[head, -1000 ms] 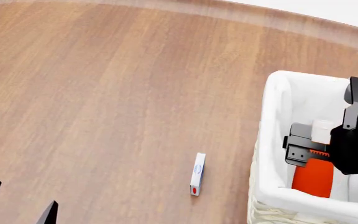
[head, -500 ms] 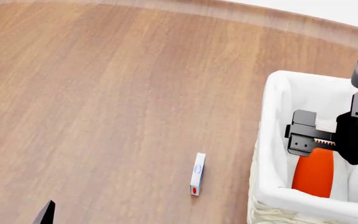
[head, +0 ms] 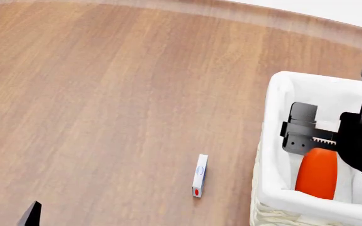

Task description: Pick up the ketchup, and put it in the basket.

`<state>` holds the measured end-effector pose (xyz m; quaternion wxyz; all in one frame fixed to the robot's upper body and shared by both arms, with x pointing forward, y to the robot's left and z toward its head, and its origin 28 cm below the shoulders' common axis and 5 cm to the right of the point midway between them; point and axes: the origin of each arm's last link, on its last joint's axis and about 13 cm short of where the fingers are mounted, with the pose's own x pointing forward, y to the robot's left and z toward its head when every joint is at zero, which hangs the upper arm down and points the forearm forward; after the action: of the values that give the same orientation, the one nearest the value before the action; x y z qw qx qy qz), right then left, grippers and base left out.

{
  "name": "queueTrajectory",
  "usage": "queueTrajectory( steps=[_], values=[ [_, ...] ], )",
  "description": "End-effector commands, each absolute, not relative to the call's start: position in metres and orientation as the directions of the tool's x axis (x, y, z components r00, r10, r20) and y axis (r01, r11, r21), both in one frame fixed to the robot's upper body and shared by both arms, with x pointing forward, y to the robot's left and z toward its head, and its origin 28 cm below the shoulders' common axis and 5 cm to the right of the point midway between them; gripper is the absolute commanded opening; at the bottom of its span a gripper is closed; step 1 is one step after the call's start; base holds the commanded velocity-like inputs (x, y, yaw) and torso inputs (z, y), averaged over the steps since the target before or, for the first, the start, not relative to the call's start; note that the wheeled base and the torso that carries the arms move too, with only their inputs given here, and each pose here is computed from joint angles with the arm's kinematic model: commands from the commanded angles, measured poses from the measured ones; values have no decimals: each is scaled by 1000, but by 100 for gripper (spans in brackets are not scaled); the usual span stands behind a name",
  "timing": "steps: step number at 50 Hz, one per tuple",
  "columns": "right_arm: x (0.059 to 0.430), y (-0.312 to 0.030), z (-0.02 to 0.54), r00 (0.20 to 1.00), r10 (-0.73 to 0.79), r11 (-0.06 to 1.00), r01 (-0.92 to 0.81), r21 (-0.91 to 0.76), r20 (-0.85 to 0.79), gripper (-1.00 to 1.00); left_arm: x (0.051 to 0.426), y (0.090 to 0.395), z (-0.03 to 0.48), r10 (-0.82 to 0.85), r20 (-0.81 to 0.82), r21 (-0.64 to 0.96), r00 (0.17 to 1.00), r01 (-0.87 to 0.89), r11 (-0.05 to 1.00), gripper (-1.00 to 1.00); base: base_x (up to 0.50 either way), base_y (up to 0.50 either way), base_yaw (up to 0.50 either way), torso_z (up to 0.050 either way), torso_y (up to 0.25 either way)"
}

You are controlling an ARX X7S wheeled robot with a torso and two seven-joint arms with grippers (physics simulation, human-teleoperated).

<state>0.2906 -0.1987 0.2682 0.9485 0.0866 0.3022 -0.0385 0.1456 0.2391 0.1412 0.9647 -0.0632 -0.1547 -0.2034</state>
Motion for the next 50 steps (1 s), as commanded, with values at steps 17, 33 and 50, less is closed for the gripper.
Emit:
queueTrajectory(
  steps=[17, 33, 50],
  values=[
    [242, -165, 209, 976, -19, 937, 94, 337, -219, 100, 144, 241, 148, -354, 345, -54, 869, 395, 917, 100, 0, 0, 0, 0, 0],
    [224, -150, 193, 992, -122, 980, 120, 159, 5, 100, 144, 241, 149, -341, 348, -55, 874, 382, 923, 100, 0, 0, 0, 0, 0],
    [202, -129, 168, 969, -140, 990, 141, 9, 204, 100, 144, 241, 151, -343, 346, -50, 873, 382, 923, 100, 0, 0, 0, 0, 0]
  ],
)
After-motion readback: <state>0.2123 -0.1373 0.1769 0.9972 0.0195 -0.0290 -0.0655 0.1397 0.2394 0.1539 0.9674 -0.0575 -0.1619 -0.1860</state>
